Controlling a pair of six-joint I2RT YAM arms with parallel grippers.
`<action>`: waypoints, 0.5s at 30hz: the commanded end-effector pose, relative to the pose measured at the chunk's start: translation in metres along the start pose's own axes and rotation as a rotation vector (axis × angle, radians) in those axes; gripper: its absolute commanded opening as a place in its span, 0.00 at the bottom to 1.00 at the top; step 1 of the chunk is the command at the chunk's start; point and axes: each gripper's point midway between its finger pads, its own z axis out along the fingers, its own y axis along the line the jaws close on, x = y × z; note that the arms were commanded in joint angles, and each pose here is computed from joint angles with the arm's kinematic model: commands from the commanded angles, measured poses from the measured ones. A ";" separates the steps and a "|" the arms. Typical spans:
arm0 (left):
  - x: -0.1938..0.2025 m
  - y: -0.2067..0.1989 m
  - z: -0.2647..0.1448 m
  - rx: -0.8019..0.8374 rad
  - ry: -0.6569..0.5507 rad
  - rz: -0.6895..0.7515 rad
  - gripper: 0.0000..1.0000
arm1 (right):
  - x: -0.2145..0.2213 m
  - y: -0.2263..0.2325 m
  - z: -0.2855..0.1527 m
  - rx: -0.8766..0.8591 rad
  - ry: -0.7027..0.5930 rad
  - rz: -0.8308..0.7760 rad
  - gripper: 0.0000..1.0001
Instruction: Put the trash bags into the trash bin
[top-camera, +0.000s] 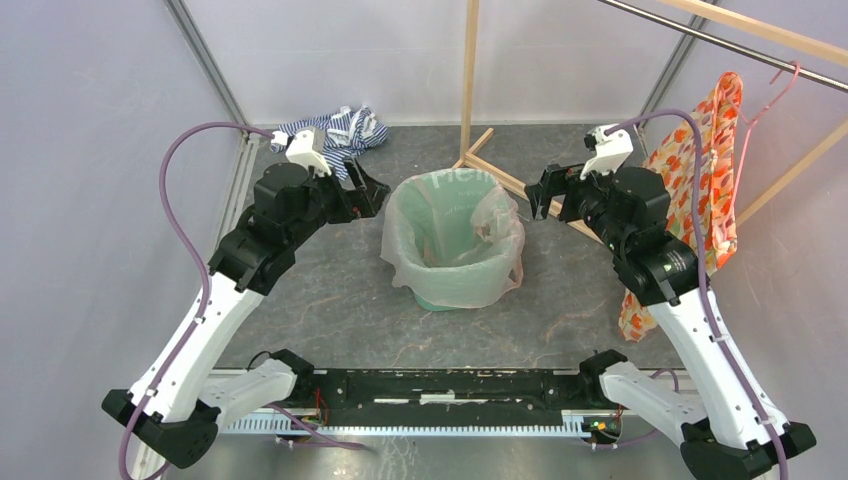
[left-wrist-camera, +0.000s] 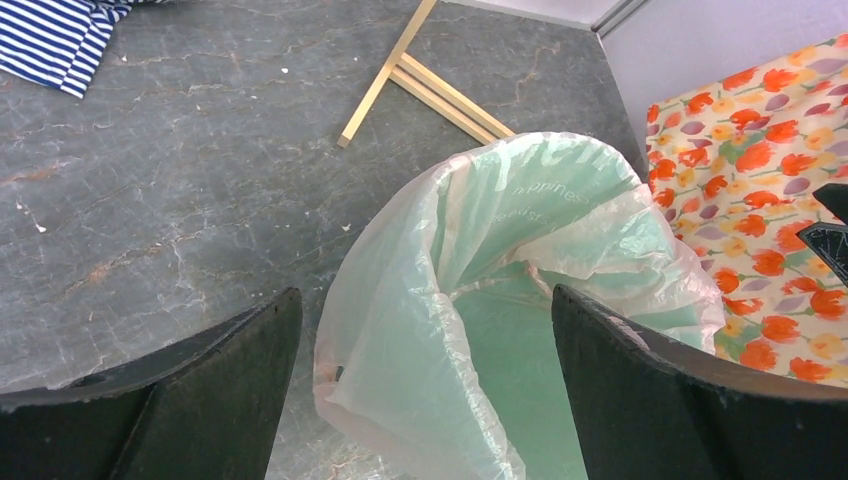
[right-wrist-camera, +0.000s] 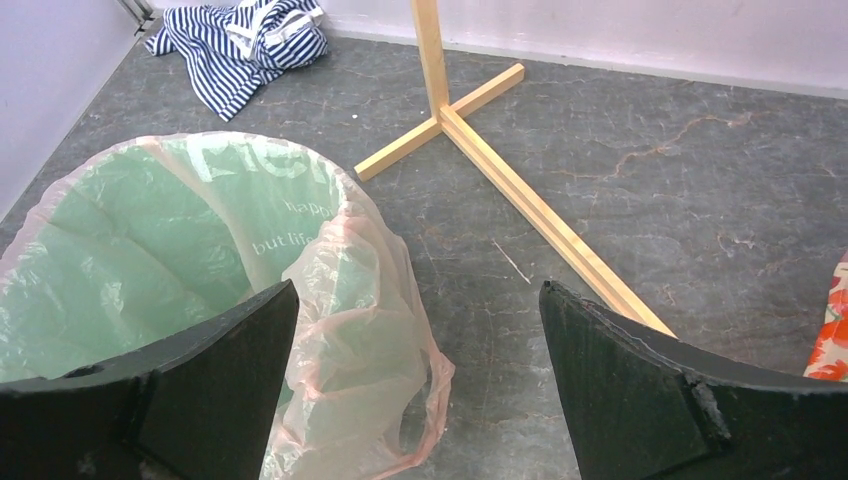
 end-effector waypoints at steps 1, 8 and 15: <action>-0.017 -0.009 -0.012 0.037 -0.029 0.061 1.00 | -0.019 0.002 -0.007 -0.016 -0.071 -0.018 0.98; -0.019 -0.010 -0.017 0.039 -0.030 0.065 1.00 | -0.018 0.000 -0.009 -0.008 -0.080 -0.017 0.98; -0.020 -0.010 -0.019 0.040 -0.033 0.072 1.00 | -0.015 -0.001 -0.012 -0.001 -0.082 -0.010 0.98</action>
